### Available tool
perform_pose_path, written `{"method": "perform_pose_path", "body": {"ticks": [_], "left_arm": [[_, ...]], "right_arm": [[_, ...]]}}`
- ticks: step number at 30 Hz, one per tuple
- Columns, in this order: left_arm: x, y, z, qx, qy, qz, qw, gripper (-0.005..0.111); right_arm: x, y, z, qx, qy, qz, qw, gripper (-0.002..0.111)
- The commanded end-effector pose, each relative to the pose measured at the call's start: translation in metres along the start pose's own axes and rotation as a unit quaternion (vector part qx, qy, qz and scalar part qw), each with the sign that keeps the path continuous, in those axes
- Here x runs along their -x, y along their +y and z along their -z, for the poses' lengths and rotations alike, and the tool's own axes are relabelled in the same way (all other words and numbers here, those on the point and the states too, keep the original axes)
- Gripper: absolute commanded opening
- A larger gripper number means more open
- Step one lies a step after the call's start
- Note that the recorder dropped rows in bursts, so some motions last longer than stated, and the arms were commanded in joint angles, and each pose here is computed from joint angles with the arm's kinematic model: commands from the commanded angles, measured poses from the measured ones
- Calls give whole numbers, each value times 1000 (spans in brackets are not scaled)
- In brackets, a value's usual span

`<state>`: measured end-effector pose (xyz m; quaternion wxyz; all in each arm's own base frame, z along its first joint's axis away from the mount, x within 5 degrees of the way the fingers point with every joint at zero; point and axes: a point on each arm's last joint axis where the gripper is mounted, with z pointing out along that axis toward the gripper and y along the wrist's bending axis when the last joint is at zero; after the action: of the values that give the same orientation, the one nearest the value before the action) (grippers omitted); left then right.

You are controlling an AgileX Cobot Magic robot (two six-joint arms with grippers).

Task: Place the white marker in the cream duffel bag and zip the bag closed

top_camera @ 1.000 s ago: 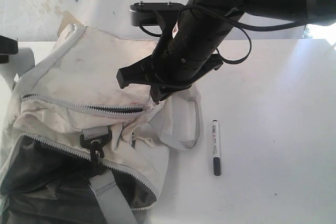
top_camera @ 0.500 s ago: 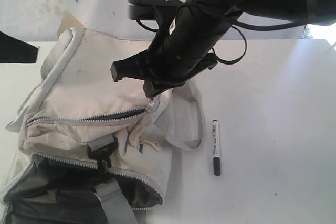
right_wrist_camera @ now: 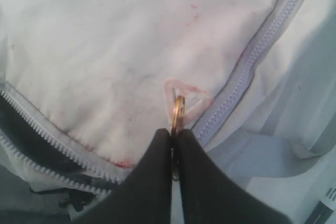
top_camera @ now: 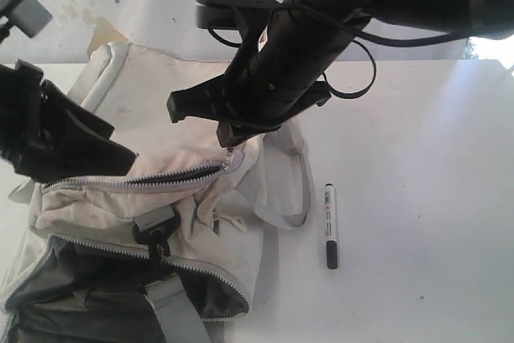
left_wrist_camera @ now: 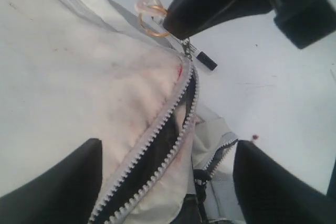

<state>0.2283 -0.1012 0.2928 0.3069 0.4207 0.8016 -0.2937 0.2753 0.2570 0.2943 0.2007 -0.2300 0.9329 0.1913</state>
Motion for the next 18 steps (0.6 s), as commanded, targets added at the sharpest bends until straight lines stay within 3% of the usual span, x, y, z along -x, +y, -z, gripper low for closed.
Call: {"method": "perform_pose_path", "body": {"ticks": [1,10,15,18], "left_arm": [[-4,-10,-17,17,1,-45,999,83],[1,-24,-44,87,-11,-150,985,83],[2,-22,-51,105,-9,-171,980,83],[-2,-21,-58,89,6,-169,982,83]], "right_arm": [[4,-1,5,5,-24,-1,1000,0],[6,0,5,6,-33,-1,999,0],[7,0,5,7,-40,-1,999,0],[7,0,5,7,-39,-1,999,0]]}}
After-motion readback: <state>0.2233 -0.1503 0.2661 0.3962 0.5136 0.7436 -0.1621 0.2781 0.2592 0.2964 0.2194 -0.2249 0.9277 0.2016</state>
